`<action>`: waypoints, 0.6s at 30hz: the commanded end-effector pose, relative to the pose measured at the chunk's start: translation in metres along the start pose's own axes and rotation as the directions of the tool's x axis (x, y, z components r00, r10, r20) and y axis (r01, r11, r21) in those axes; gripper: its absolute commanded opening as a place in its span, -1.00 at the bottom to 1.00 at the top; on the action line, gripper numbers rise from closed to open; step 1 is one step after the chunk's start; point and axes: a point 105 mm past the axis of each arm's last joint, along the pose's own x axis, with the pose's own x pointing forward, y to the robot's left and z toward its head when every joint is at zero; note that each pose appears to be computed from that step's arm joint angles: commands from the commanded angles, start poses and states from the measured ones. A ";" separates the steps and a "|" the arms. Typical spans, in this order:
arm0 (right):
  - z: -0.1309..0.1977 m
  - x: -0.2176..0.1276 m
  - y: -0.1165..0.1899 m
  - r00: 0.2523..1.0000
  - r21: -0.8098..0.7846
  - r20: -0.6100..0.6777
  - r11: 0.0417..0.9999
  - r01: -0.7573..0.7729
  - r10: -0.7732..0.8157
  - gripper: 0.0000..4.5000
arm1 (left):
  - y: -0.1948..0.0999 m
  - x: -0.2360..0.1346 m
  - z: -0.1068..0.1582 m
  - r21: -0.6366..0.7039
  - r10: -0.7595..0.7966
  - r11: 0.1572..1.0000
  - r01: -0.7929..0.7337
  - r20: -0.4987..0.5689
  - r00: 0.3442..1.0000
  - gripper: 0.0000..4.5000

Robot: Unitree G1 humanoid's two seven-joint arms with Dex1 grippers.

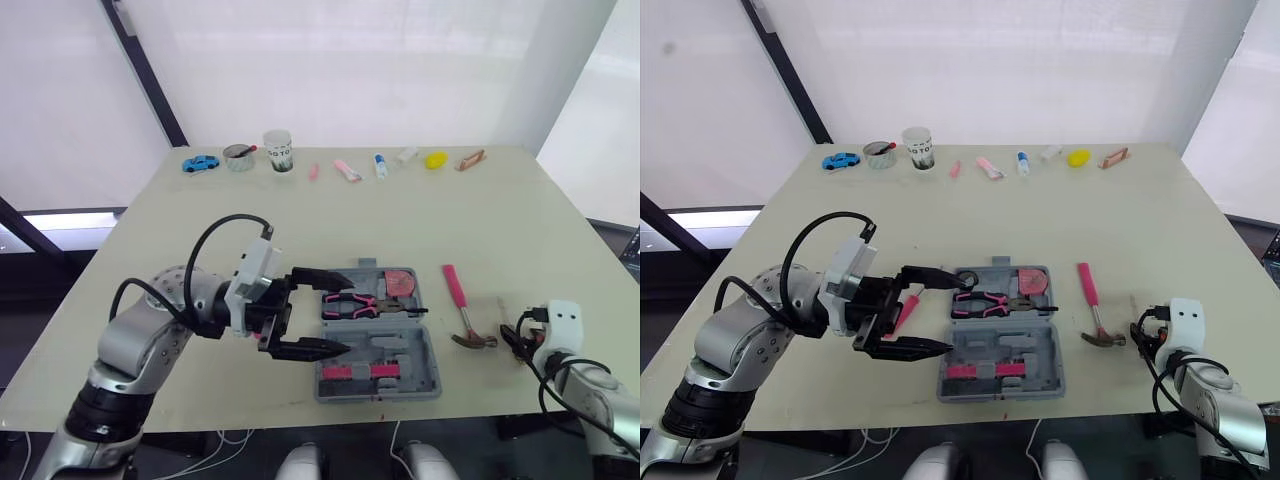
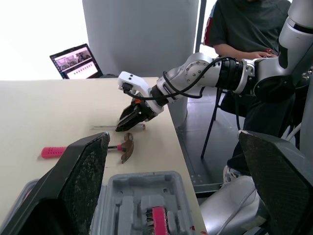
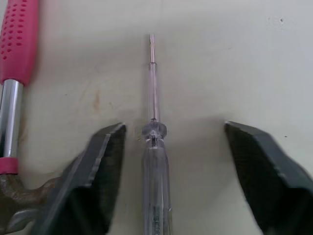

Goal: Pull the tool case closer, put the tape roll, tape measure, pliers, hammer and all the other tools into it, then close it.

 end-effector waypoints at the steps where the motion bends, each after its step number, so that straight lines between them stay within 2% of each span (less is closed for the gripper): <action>1: 0.009 -0.002 -0.007 0.999 -0.015 0.034 1.000 0.006 -0.005 0.97 | -0.002 0.001 0.007 0.035 0.001 0.999 -0.001 0.009 1.000 1.00; 12: 0.053 -0.016 -0.014 0.982 -0.152 0.138 0.983 -0.105 0.126 0.97 | 0.000 -0.004 0.007 0.030 0.027 0.999 -0.027 0.009 1.000 1.00; 18: 0.074 -0.026 -0.019 0.950 -0.363 0.062 0.894 -0.265 0.307 0.97 | 0.003 -0.007 0.006 0.033 0.035 0.999 -0.035 0.003 0.999 1.00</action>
